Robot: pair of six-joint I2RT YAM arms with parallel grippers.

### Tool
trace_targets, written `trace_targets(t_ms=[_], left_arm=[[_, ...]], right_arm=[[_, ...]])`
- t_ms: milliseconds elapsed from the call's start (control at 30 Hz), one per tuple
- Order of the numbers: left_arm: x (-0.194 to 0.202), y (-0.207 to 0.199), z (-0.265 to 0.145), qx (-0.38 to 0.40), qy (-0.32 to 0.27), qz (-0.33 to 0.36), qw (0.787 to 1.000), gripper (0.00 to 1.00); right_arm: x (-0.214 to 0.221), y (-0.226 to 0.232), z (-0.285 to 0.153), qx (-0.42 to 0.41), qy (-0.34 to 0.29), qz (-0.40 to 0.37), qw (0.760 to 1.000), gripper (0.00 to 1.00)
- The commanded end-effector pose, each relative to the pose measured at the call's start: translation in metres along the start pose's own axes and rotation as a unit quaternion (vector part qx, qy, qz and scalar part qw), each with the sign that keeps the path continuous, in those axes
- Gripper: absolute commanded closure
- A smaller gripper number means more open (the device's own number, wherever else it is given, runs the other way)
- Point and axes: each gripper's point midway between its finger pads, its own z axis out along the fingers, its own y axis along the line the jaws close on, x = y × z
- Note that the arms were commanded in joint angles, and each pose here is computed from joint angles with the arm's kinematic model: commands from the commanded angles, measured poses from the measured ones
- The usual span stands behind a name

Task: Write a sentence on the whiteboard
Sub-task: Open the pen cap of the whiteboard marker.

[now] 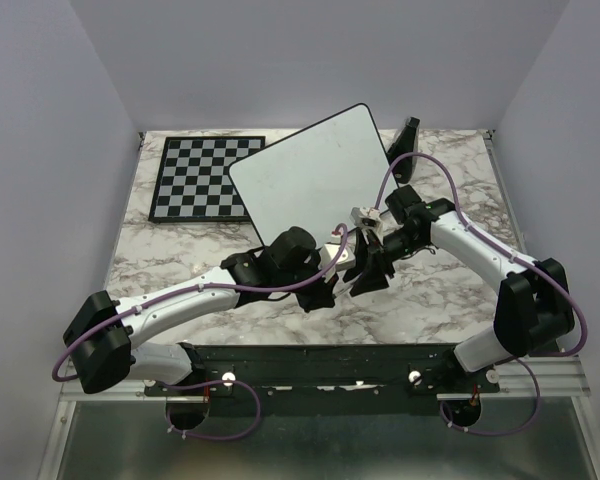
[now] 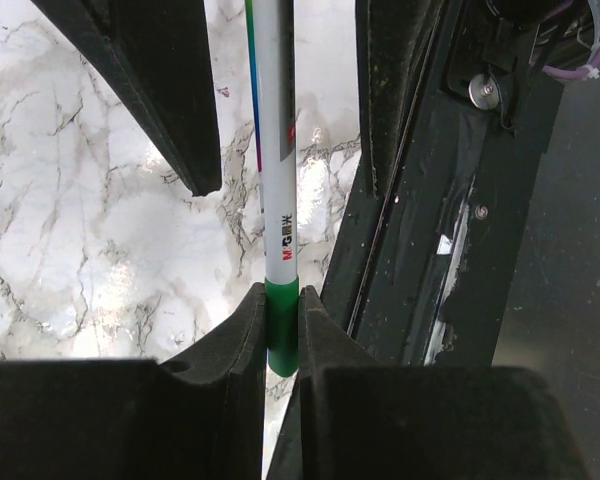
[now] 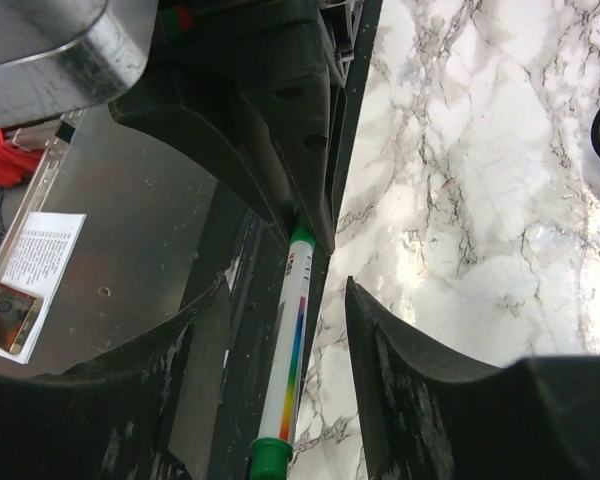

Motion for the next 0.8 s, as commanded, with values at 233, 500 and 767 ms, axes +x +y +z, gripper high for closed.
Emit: trace_targets(t_ms=[233, 500, 767], left_arm=[[-0.0031, 0.0045, -0.0001, -0.01, -0.012, 0.0, 1.0, 1.0], [-0.0021, 0.0039, -0.0019, -0.011, -0.014, 0.0, 1.0, 1.0], [0.0017, 0.0042, -0.0076, -0.017, -0.008, 0.003, 1.0, 1.0]], right_arm=[[-0.0054, 0.0077, 0.0025, -0.014, -0.005, -0.024, 1.0, 0.43], [-0.0049, 0.008, 0.0026, -0.016, -0.005, -0.025, 1.0, 0.42], [0.0001, 0.0063, 0.0022, -0.012, 0.007, -0.031, 0.999, 0.42]])
